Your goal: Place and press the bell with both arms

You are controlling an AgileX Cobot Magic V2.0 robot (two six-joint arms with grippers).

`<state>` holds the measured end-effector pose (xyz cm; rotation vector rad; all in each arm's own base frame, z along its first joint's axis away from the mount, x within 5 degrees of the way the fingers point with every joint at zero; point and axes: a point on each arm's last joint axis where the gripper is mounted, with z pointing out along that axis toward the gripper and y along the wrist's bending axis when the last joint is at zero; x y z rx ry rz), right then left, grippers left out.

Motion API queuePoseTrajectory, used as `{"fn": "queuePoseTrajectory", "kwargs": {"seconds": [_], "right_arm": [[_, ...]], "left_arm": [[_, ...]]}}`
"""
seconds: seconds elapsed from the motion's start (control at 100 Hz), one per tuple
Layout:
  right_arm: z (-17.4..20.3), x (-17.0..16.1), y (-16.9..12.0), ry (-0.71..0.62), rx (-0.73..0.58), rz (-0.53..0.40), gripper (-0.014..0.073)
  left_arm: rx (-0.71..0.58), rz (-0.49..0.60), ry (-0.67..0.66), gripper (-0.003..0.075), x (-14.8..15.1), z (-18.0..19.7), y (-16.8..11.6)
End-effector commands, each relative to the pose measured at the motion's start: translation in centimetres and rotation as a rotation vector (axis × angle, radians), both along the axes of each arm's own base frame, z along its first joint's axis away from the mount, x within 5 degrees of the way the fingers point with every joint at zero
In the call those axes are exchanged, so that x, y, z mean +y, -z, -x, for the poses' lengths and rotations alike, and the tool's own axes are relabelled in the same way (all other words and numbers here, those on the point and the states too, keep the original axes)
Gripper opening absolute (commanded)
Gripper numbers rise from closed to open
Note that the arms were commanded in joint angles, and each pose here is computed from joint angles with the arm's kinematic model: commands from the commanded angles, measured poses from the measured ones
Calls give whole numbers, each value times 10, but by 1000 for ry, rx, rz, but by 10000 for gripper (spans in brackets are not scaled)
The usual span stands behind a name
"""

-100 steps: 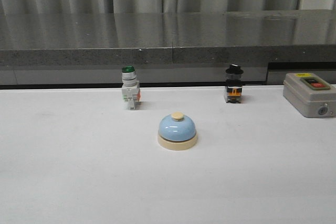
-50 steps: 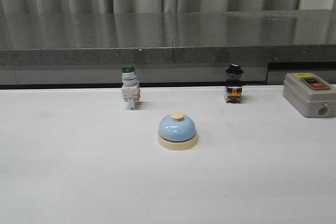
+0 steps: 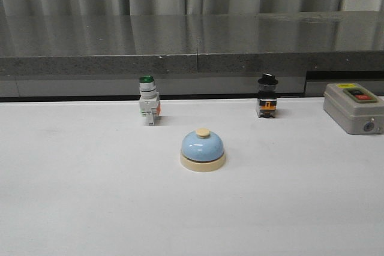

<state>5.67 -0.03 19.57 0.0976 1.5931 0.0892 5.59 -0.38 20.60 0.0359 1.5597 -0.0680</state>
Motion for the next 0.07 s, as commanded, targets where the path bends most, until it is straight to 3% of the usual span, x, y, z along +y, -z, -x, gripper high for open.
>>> {"fn": "queuePoseTrajectory", "kwargs": {"seconds": [0.0,0.06], "right_arm": [[1,0,-8,5,-83,11,-68],[1,0,-8,5,-83,11,-68]], "left_arm": [[-91,23,-4,-19,0,2,-2],[-91,23,-4,-19,0,2,-2]]}}
